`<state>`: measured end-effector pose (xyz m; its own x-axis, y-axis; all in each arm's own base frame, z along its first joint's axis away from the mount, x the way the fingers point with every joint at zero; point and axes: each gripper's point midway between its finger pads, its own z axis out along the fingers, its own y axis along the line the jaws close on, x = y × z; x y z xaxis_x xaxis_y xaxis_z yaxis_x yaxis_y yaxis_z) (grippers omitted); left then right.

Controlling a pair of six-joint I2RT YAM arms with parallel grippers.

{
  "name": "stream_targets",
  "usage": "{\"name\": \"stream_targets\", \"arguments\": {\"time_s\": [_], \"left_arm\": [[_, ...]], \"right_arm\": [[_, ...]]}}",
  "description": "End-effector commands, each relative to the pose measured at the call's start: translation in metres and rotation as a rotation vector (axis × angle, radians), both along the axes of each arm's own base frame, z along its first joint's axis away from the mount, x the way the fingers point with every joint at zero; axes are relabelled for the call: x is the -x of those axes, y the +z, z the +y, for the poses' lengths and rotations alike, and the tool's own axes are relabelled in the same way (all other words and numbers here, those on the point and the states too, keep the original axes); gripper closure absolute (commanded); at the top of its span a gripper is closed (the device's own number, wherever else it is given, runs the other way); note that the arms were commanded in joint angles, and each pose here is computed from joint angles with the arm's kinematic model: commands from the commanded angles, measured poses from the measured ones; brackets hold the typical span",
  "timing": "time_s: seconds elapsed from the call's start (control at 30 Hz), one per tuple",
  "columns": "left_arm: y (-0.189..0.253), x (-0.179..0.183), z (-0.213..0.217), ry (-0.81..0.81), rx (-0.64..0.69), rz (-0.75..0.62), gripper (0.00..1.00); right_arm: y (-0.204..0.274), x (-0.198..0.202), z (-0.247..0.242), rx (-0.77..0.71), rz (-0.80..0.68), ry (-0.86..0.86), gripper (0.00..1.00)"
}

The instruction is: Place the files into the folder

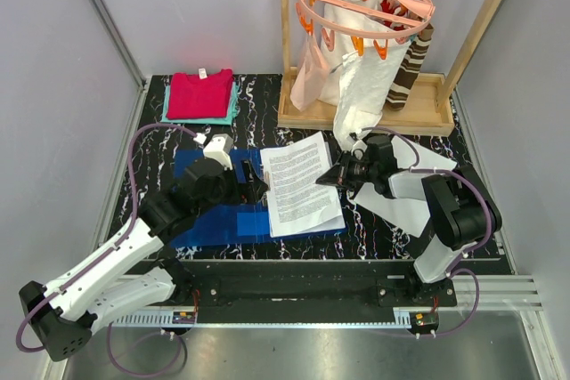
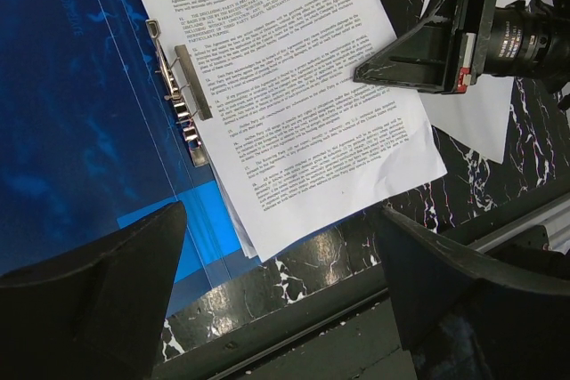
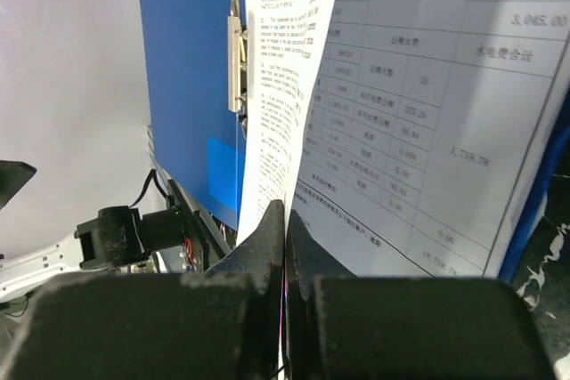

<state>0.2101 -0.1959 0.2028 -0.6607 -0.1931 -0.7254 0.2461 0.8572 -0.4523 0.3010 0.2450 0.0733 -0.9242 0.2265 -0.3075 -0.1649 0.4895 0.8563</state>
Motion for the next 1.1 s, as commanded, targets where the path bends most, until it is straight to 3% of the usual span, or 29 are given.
{"name": "stream_targets", "arguments": {"time_s": [0.0, 1.0, 1.07], "left_arm": [[0.024, -0.007, -0.01, -0.014, 0.064, -0.058, 0.1], [0.017, -0.003, -0.013, -0.035, 0.071, -0.038, 0.1], [0.018, -0.003, -0.013, -0.038, 0.069, -0.039, 0.1]], "right_arm": [[0.006, -0.009, -0.004, 0.007, -0.05, -0.045, 1.0], [-0.01, -0.007, -0.001, 0.025, -0.022, -0.098, 1.0], [-0.01, -0.007, 0.0, 0.036, -0.021, -0.096, 0.95]]}}
